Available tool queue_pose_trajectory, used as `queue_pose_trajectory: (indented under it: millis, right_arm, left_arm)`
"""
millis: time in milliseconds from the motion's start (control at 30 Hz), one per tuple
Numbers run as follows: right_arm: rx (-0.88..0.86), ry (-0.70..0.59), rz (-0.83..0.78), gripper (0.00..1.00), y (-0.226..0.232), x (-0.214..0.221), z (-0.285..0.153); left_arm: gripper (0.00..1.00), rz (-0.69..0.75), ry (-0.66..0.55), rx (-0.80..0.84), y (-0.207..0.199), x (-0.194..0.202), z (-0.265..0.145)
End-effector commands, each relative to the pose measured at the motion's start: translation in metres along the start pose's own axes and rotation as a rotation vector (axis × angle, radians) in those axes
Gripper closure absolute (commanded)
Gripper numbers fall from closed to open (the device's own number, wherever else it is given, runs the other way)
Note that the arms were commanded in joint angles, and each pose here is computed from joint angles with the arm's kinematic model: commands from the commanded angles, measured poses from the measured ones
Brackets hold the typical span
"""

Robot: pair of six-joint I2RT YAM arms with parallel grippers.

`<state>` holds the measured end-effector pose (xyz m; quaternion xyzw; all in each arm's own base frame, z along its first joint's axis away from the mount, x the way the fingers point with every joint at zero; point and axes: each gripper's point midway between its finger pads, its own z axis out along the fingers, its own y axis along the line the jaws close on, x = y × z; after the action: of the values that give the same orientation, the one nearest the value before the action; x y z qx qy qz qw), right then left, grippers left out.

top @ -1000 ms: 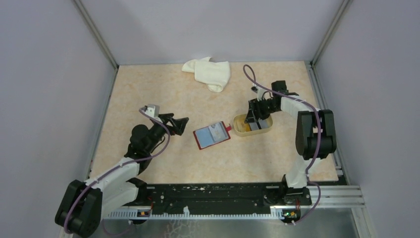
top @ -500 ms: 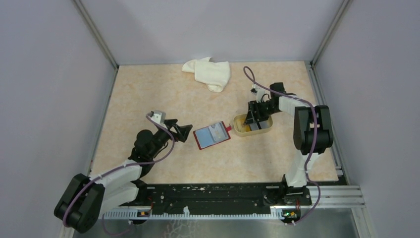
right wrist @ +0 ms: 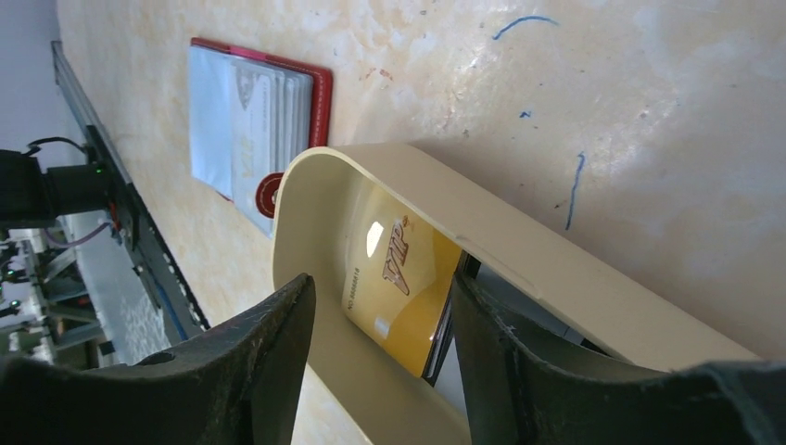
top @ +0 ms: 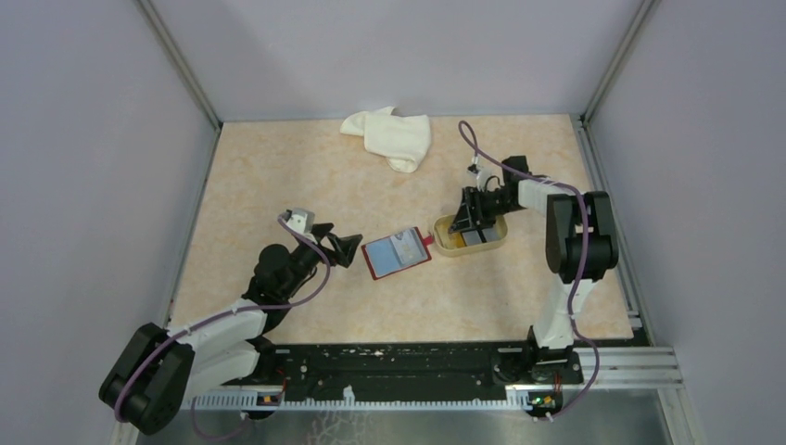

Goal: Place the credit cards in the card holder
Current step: Pick up the credit card from the storage box.

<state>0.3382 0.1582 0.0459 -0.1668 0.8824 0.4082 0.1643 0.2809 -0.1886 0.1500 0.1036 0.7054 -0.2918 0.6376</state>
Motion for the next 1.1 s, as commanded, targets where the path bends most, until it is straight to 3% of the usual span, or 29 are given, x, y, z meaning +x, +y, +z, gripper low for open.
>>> queue_pose_trajectory:
  millis: [0, 300, 467, 633, 1067]
  right_arm:
    - [-0.119, -0.033, 0.015, 0.45, 0.023, -0.01, 0.002]
    - [-0.244, -0.07, 0.03, 0.47, 0.051, -0.018, -0.006]
    - [0.04, -0.076, -0.119, 0.49, 0.019, -0.028, -0.022]
    - [0.292, -0.086, -0.201, 0.43, -0.01, -0.038, -0.045]
    - [0.327, 0.04, -0.165, 0.36, -0.027, -0.015, -0.021]
  left_arm:
    - [0.01, 0.022, -0.032, -0.002, -0.001, -0.01, 0.004]
    - [0.01, 0.026, -0.022, -0.005, -0.002, -0.009, 0.006]
    - [0.01, 0.028, -0.02, -0.004, -0.003, -0.009, 0.006]
    - [0.01, 0.03, -0.016, -0.003, -0.003, -0.008, 0.007]
    - [0.01, 0.032, -0.018, 0.003, -0.005, -0.009, 0.006]
